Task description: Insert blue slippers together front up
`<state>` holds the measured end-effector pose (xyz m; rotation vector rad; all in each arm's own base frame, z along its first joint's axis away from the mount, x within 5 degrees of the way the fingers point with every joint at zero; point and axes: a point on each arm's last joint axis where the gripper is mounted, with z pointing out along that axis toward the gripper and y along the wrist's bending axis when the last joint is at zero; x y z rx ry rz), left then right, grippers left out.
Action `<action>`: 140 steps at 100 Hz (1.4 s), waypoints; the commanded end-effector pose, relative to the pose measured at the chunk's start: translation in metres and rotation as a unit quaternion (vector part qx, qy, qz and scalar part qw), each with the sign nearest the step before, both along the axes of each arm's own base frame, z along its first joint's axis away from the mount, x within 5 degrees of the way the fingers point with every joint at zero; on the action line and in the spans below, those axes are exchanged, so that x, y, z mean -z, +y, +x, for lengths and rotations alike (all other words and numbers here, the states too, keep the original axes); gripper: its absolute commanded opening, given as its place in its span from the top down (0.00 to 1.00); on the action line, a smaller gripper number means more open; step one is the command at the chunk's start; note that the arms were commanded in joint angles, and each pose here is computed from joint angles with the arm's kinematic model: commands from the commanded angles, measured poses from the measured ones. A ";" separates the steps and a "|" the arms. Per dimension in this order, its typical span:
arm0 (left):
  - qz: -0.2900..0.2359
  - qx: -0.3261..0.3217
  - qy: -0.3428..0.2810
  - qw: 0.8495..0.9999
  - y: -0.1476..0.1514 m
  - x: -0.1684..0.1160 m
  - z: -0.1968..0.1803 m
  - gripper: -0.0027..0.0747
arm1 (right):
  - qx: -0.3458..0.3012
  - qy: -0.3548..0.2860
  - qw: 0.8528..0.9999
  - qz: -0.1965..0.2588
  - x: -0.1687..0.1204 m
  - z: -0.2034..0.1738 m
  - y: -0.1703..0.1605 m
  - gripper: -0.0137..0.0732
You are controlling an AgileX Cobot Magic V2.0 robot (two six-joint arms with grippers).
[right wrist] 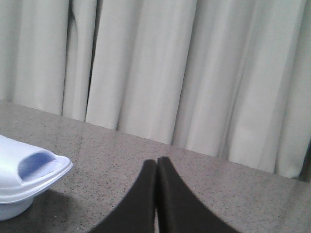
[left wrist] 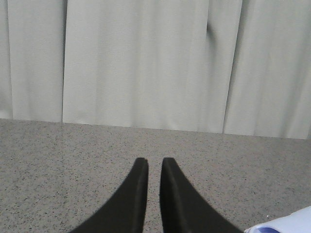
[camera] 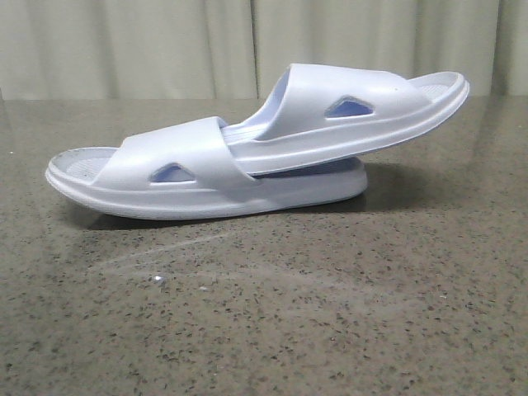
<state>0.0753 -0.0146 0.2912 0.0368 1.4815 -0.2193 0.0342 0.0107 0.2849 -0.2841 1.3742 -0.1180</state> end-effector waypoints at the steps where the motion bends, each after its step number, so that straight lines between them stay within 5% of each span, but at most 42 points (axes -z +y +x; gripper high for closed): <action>1: -0.013 0.003 -0.009 1.000 0.000 -0.009 0.000 0.94 | 0.019 -0.037 0.999 0.010 -0.013 -0.002 -0.003 0.97; 73: -0.016 -0.027 -0.015 0.999 0.005 0.003 -0.006 0.94 | 0.019 -0.037 0.999 0.010 -0.013 -0.002 -0.003 0.97; 92: 0.050 -0.023 -0.030 0.998 0.004 0.013 -0.016 0.94 | 0.019 -0.037 0.999 0.010 -0.013 -0.002 -0.003 0.97; 124: 0.032 -0.041 0.043 0.998 0.009 0.043 -0.016 0.94 | 0.019 -0.037 0.999 0.010 -0.013 -0.002 -0.003 0.97; 140: 0.032 -0.048 -0.016 0.998 0.011 0.057 -0.019 0.94 | 0.019 -0.037 0.999 0.010 -0.013 -0.002 -0.003 0.97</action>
